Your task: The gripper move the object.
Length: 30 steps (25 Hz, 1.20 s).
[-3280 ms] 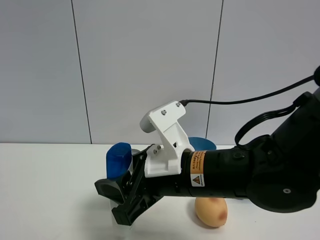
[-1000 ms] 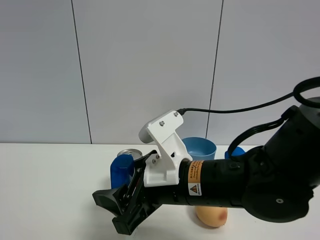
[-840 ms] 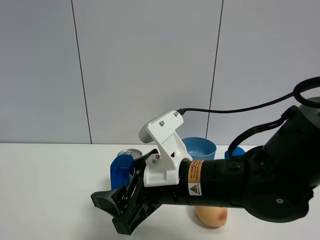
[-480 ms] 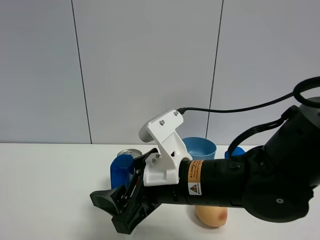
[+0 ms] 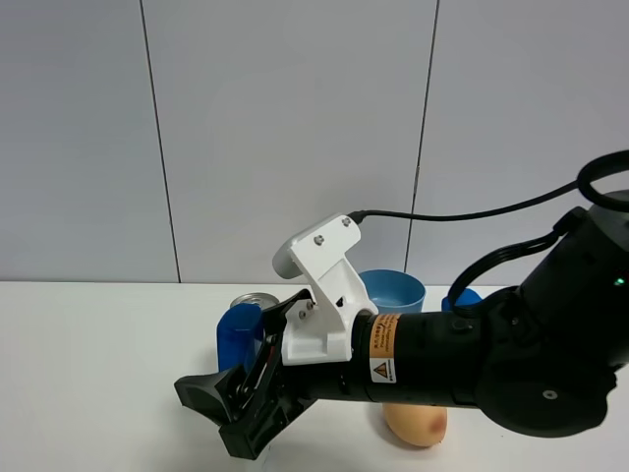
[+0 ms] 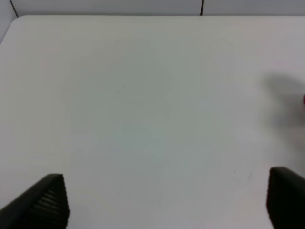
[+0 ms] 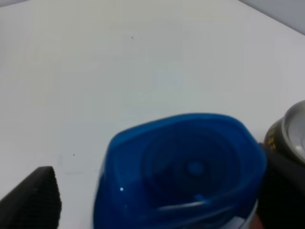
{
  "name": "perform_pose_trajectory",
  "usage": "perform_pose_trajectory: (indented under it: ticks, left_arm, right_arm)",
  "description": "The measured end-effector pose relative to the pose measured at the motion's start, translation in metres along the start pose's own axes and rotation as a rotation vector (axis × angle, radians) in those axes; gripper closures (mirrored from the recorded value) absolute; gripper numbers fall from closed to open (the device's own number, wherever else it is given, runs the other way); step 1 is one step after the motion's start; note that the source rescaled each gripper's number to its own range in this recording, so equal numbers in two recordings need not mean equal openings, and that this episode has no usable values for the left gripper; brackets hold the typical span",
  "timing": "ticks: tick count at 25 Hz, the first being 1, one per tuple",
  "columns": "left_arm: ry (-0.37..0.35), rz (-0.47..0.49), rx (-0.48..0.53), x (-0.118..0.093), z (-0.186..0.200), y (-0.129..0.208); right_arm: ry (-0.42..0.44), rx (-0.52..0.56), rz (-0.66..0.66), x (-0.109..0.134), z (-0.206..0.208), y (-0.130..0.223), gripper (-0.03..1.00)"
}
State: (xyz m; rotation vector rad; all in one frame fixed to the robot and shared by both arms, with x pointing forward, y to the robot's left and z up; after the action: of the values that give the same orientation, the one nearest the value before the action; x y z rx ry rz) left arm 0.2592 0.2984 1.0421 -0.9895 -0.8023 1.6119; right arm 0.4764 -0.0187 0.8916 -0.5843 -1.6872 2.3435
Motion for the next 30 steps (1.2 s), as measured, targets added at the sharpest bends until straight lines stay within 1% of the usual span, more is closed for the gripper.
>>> perform_pose_trajectory:
  ticks: [2,5,8,12,20,24,30]
  left_arm:
    - [0.0,0.0,0.0,0.0,0.0,0.0]
    - [0.001,0.0,0.0,0.0,0.0,0.0]
    - [0.002,0.001,0.0,0.0,0.0,0.0]
    - [0.002,0.001,0.0,0.0,0.0,0.0]
    - [0.002,0.001,0.0,0.0,0.0,0.0]
    - [0.002,0.001,0.0,0.0,0.0,0.0]
    - [0.002,0.001,0.0,0.0,0.0,0.0]
  right_arm:
    - [0.0,0.0,0.004,0.0,0.0,0.0,0.27]
    - [0.0,-0.001,0.013,0.0,0.0,0.0,0.21]
    - [0.003,-0.008,0.017,-0.001,0.001,-0.003,0.2]
    - [0.018,-0.04,0.035,-0.004,0.006,-0.019,0.19]
    - [0.037,-0.035,0.072,-0.009,0.018,-0.041,0.19]
    - [0.025,-0.07,0.075,-0.009,0.025,-0.057,0.19]
    - [0.04,-0.107,0.103,-0.011,0.041,-0.083,0.19]
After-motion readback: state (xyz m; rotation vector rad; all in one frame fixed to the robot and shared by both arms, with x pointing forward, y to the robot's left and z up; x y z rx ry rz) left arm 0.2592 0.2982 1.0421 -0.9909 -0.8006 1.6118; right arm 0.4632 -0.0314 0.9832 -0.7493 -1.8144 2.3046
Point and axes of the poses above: a point on each arm's last joint axis where the gripper is mounted, z pointing back along that axis away from the gripper, x along the wrist's bending axis when the last joint is at zero, y = z × x, the point moved 3 cm from there along -z, pointing out along that axis toward the gripper, and after that the axes turned 12 degrees about z, right-handed, at the moved point
